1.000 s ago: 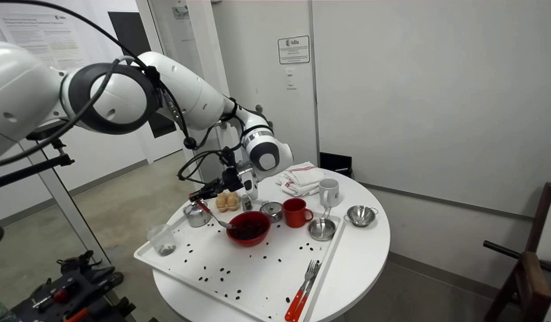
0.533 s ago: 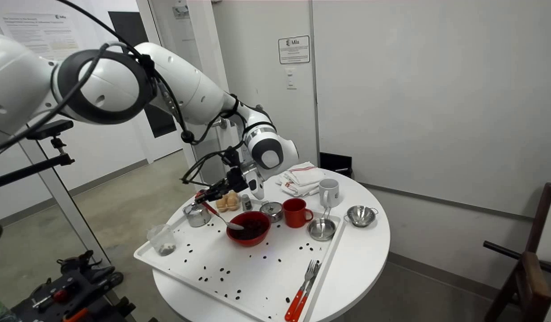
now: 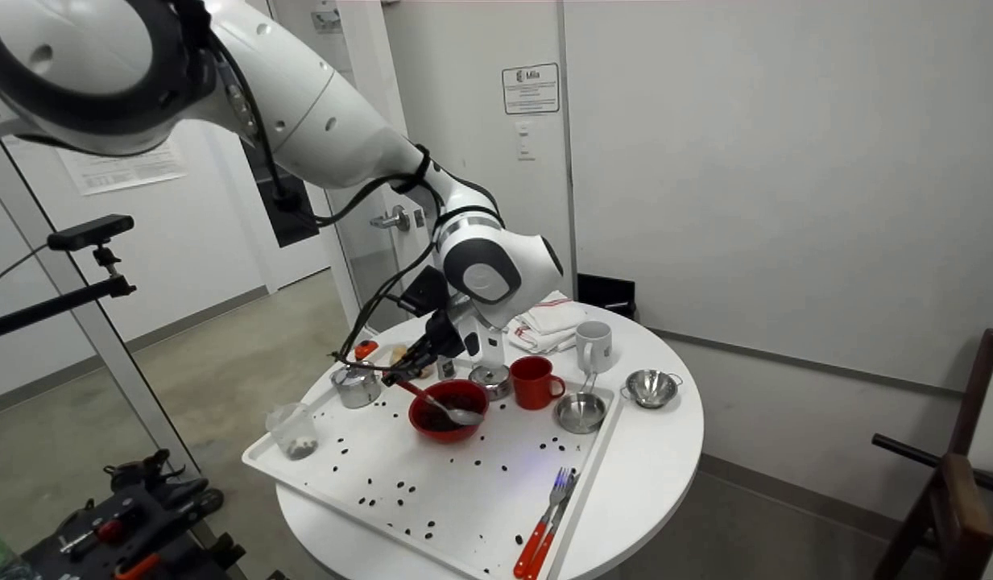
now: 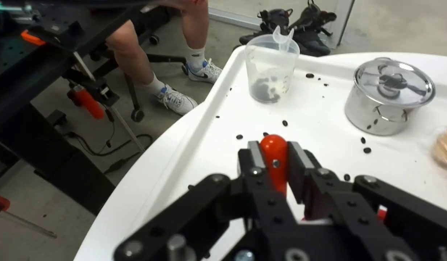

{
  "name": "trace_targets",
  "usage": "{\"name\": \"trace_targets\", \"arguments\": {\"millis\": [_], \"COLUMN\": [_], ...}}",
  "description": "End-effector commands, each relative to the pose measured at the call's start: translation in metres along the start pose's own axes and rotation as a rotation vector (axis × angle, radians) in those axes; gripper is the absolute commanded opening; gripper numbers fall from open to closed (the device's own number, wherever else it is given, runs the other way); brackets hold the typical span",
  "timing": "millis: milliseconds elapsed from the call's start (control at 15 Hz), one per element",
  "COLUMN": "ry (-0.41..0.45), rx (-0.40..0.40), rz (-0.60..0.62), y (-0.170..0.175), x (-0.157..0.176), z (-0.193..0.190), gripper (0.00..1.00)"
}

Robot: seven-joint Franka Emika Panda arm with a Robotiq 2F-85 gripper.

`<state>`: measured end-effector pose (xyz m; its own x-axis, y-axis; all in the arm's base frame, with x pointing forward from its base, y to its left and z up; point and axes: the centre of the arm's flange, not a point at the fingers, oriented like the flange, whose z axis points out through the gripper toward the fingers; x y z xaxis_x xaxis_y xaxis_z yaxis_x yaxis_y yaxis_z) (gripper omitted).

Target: Use the spoon to stir the contents of the red bowl

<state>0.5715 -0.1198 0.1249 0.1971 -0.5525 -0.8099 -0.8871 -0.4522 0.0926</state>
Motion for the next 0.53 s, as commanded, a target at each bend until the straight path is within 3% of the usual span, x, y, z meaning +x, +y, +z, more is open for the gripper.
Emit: {"name": "trace_targets", "arguments": {"millis": [0, 467], "ry": [0.119, 0.185], "rx": [0.141, 0.229], "rz": [0.048, 0.207], "y": [0.041, 0.037], "x": [-0.018, 0.020], "z": [0.017, 0.052], "gripper": [0.08, 0.08]}}
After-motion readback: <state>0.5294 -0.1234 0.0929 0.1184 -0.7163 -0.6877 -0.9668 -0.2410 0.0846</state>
